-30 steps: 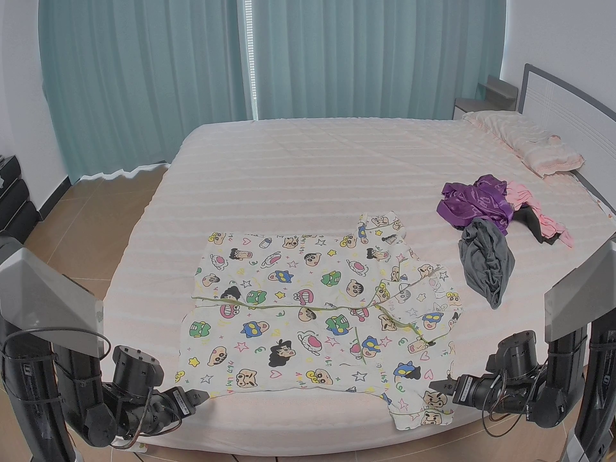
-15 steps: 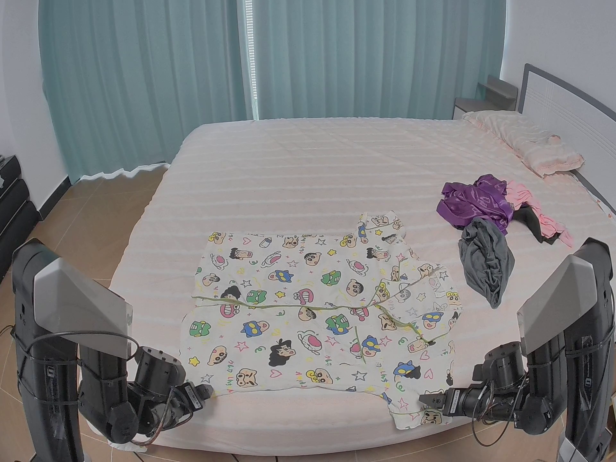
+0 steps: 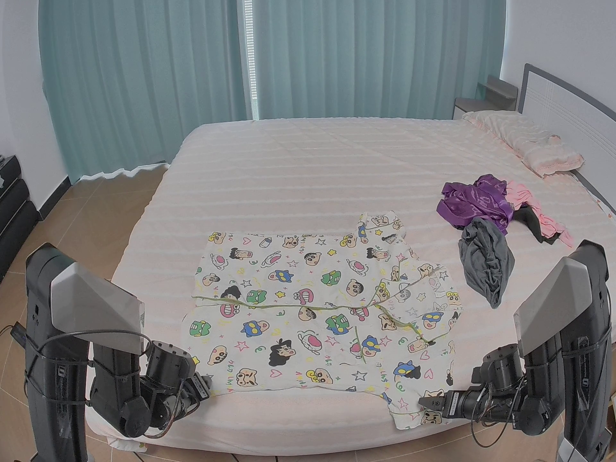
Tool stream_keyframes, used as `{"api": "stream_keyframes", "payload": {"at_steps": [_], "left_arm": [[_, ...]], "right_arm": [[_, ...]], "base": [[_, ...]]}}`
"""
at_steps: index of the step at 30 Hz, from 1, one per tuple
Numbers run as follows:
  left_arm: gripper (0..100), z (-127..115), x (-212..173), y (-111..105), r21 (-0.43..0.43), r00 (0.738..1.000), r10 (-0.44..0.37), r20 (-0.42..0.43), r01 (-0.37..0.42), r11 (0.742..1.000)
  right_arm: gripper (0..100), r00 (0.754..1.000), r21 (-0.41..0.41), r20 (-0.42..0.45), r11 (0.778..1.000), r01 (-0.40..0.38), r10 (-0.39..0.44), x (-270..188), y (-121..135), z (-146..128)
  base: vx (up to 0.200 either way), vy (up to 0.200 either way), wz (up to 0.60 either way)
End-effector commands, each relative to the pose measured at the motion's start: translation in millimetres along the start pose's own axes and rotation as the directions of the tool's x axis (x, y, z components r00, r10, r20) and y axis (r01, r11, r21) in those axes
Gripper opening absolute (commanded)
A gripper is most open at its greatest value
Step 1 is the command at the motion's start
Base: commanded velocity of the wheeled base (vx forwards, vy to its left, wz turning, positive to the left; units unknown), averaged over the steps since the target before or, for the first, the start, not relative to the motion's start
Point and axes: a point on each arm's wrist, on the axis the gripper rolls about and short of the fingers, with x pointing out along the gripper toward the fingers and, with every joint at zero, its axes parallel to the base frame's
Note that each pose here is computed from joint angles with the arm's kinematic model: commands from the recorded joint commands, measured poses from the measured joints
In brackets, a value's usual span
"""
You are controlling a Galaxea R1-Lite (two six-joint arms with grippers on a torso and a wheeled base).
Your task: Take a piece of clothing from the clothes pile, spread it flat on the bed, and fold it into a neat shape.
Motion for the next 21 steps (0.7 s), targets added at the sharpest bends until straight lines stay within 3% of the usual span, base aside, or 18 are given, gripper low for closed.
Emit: {"api": "stream_keyframes", "payload": {"at_steps": [1, 9, 19, 20, 21], "left_arm": [[0, 0.5, 0.8, 0.4, -0.003, 1.0, 0.009, 0.009, -0.009, 1.0], [0, 6.0, 2.9, 1.4, -0.027, 0.997, 0.044, 0.063, -0.043, 0.999], [0, 12.1, 2.5, -2.3, -0.091, 0.993, -0.005, 0.117, 0.016, 0.996], [0, 12.4, 2.6, -2.2, -0.094, 0.993, -0.005, 0.119, 0.017, 0.995], [0, 12.4, 2.6, -2.2, -0.094, 0.993, -0.005, 0.119, 0.017, 0.995]], "right_arm": [[100, 1.0, -0.003, -0.011, 1.0, 0.006, -0.006, -2.6, -0.9, -2.8], [100, 1.0, -0.012, -0.006, 1.0, -0.004, 0.004, -1.0, 0.2, -1.6], [100, 0.999, -0.08, 0.025, 0.997, -0.021, 0.023, 16.8, 3.1, 4.2], [0, 1.0, -0.09, 0.02, 0.996, -0.021, 0.022, 18.1, 2.7, 3.5], [0, 1.0, -0.09, 0.02, 0.996, -0.021, 0.022, 18.1, 2.7, 3.5]], "base": [[0.0, 0.0, 0.0], [0.0, 0.0, 0.0], [0.0, 0.0, 0.0], [0.0, 0.0, 0.0], [0.0, 0.0, 0.0]]}}
